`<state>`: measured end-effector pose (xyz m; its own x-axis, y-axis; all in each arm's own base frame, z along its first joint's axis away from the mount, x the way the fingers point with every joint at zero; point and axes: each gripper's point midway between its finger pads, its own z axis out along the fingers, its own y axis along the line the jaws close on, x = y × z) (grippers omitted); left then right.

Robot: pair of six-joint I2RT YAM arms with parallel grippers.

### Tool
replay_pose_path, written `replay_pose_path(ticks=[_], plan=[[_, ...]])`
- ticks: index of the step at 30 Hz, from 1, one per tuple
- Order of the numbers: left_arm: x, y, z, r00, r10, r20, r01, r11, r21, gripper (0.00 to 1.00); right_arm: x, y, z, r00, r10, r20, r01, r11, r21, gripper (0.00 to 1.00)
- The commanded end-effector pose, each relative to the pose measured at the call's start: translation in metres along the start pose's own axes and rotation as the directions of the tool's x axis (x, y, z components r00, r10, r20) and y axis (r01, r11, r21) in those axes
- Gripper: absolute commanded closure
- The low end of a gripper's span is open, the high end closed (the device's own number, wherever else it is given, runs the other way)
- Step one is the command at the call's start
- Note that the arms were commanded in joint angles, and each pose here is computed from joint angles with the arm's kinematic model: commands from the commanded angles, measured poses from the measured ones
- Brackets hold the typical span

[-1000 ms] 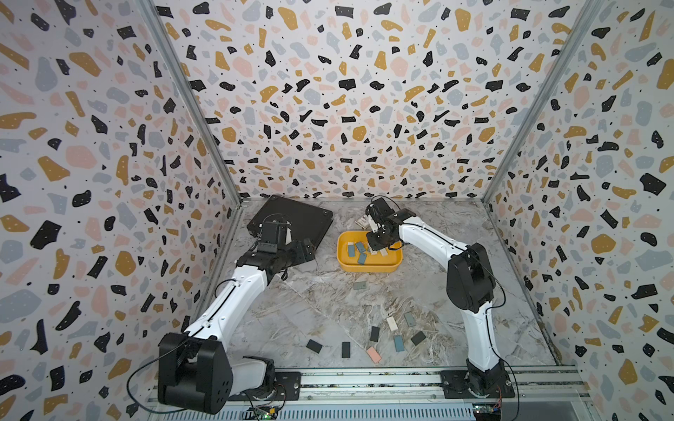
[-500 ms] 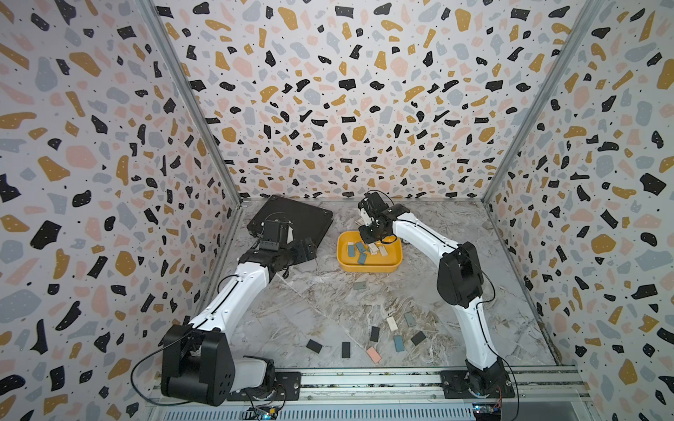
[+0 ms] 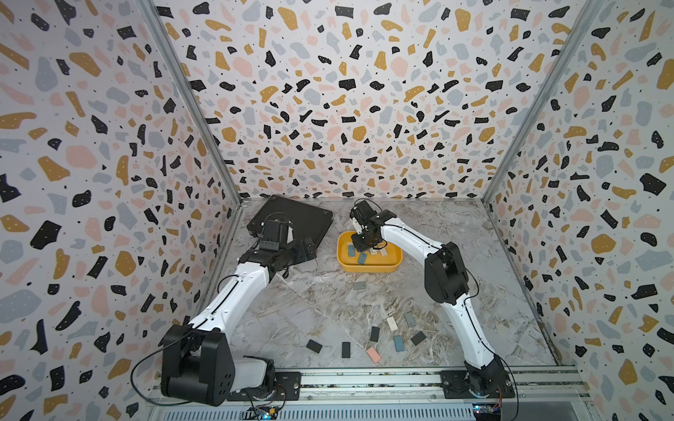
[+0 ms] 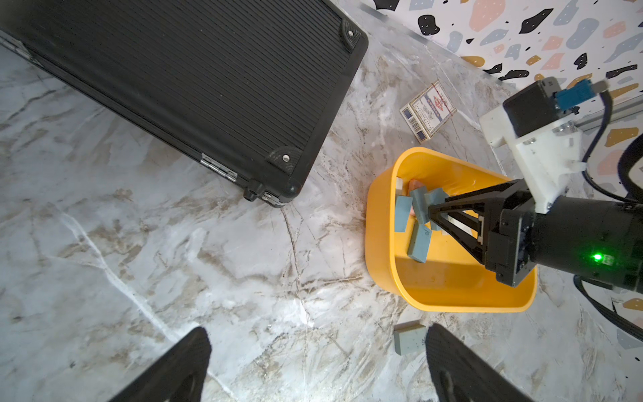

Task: Put the eraser in the storage box
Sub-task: Place the eraser in the storage box, then pick up the eraser from the center of the board.

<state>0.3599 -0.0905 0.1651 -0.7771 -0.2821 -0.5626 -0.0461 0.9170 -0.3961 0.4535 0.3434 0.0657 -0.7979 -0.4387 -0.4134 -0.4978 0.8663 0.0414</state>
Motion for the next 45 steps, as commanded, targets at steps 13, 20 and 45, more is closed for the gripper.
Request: replay_pose_path(ticks=[13,20,45], plan=[[-0.015,-0.007,-0.006,0.999,0.015,0.042,-0.016,1.000,0.022,0.03,-0.012,0.002,-0.012,1.000,0.010,0.029,-0.010,1.000,0.008,0.63],[-0.016,-0.008,-0.007,0.999,0.016,0.044,-0.017,1.000,0.025,0.03,-0.022,0.011,-0.038,0.997,-0.014,0.078,0.014,1.000,0.008,0.54],[-0.018,-0.013,-0.013,0.998,0.009,0.062,-0.012,0.999,0.049,0.03,0.199,0.001,-0.119,0.995,0.082,-0.052,-0.075,0.989,0.130,0.47]])
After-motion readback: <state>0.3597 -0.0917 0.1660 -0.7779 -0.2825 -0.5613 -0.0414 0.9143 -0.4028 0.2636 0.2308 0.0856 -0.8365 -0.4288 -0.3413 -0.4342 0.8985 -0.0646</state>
